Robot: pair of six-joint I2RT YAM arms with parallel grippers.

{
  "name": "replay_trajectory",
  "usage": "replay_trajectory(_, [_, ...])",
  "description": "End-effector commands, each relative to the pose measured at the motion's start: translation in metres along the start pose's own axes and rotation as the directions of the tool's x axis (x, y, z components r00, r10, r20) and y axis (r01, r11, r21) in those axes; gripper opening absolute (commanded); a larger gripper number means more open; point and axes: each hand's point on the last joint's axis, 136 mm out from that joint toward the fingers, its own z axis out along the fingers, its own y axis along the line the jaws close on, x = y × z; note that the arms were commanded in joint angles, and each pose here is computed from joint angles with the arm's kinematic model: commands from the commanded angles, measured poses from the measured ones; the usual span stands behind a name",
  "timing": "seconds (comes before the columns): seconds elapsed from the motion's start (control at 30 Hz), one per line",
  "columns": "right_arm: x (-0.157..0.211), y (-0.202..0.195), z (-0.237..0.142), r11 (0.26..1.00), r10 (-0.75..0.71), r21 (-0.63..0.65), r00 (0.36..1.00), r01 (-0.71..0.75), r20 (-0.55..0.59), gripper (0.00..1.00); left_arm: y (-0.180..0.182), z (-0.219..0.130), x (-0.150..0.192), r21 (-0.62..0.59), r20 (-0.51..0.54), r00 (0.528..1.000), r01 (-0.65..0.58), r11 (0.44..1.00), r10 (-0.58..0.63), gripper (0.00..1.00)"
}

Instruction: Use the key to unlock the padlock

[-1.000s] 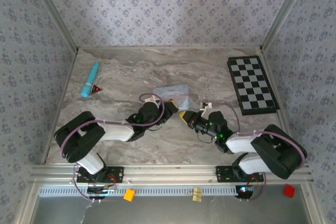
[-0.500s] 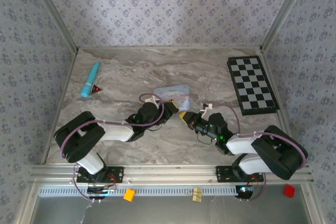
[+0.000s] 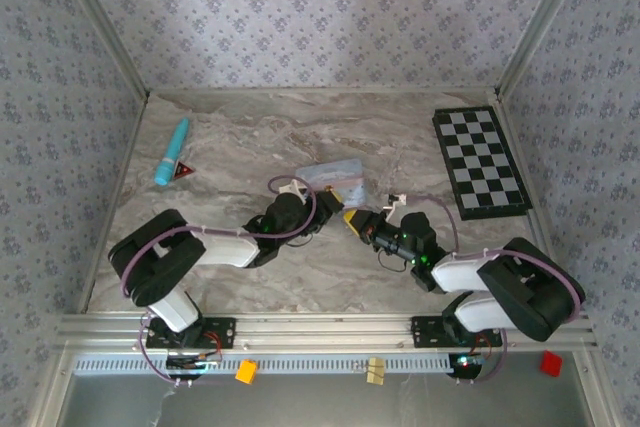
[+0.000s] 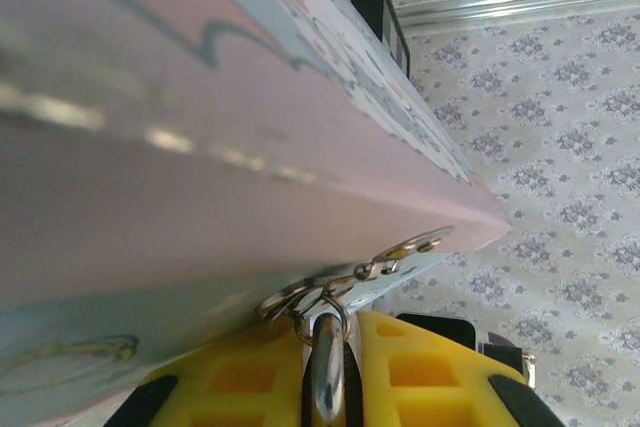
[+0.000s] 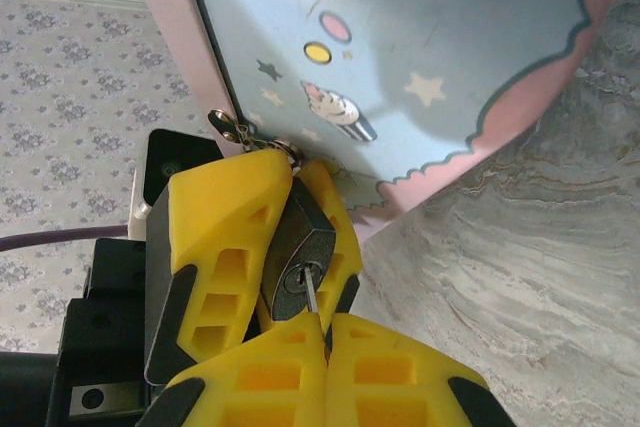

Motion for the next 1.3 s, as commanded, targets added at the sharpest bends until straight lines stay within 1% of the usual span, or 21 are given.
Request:
replay_trajectory(0.0, [-0.014, 0.06, 0.014, 0.983, -0.05, -0.173, 0.998, 0.056, 0.037, 0.0, -0.074, -0.016, 0.106, 0.244, -0.391, 0.917, 0.023, 0.969, 0.077, 0.0])
replay_trajectory(0.2, [-0.015, 0.066, 0.015, 0.981, -0.054, -0.183, 0.998, 0.06, 0.039, 0.0, -0.063, -0.017, 0.102, 0.195, -0.365, 0.926, -0.024, 0.981, 0.095, 0.0])
replay_trajectory(0.33, [-0.016, 0.053, 0.01, 0.987, -0.049, -0.15, 0.998, 0.056, 0.048, 0.0, -0.055, -0.018, 0.09, 0.18, -0.341, 0.937, -0.015, 0.984, 0.076, 0.0])
replay_trajectory(0.5, [-0.014, 0.032, 0.002, 0.995, -0.043, -0.086, 0.998, 0.047, 0.05, 0.0, -0.039, -0.024, 0.067, 0.142, -0.283, 0.958, -0.016, 0.99, 0.056, 0.0])
replay_trajectory(0.7, [0.002, 0.018, -0.003, 0.998, -0.044, -0.043, 0.999, 0.045, 0.025, 0.0, -0.032, -0.027, 0.045, 0.122, -0.229, 0.972, -0.031, 0.992, 0.059, 0.0])
replay_trajectory(0.9, [0.012, 0.008, -0.008, 0.999, -0.04, -0.017, 0.999, 0.04, 0.017, 0.0, -0.025, -0.028, 0.035, 0.106, -0.211, 0.976, -0.038, 0.994, 0.06, 0.0])
replay_trajectory(1.27, [0.027, 0.007, -0.007, 1.0, -0.025, -0.019, 1.0, 0.025, 0.013, 0.0, -0.013, -0.021, 0.028, 0.108, -0.172, 0.984, -0.017, 0.994, 0.036, 0.0])
